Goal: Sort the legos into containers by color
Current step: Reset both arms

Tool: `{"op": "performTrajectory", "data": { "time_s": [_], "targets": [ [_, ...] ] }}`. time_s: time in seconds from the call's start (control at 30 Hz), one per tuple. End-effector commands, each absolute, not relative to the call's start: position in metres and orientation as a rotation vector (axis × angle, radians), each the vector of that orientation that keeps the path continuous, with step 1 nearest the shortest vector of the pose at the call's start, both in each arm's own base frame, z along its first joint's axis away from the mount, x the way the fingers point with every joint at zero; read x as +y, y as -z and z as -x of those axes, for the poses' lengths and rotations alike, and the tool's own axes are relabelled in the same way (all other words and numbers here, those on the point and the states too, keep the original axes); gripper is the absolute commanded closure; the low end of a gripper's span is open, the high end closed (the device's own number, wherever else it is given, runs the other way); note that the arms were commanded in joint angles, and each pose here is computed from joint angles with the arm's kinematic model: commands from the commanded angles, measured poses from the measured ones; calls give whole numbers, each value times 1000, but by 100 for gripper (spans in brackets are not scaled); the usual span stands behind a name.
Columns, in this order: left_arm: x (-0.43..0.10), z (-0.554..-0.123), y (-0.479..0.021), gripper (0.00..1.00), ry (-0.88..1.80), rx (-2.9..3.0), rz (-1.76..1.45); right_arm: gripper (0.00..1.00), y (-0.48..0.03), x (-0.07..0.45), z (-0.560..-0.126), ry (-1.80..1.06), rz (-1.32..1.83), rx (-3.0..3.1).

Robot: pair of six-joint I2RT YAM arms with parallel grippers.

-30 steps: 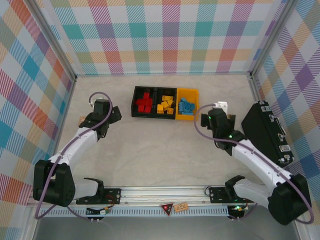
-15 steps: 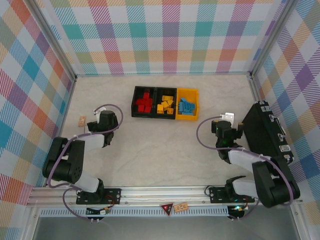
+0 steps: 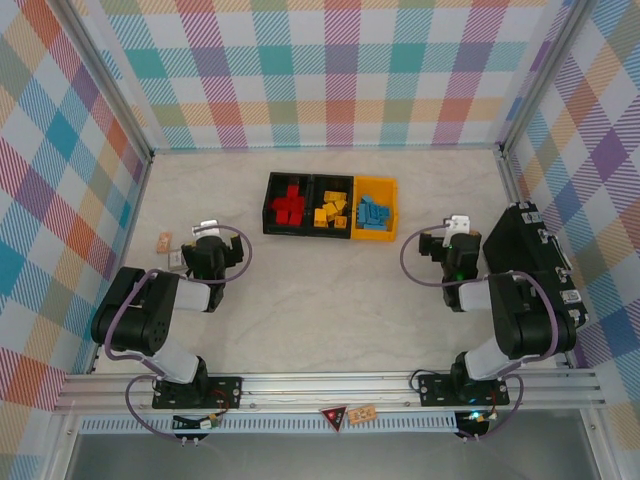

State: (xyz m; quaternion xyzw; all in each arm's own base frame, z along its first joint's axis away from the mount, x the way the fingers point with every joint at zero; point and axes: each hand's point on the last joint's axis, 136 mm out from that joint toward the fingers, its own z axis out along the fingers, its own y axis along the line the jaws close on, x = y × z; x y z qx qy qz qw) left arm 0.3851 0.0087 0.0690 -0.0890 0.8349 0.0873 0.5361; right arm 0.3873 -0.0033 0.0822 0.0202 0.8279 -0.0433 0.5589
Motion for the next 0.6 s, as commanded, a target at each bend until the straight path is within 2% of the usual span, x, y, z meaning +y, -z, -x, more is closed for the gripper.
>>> {"op": "performTrajectory", "data": {
  "time_s": [0.0,0.57],
  "targets": [
    [7,-394,-88,0,-168,1905,205,1,-92,9,-397,-34,-50,1931],
    [7,-394,-87,1,-165,1910,207,1,-92,13,-397,-51,-20,1928]
  ]
}}
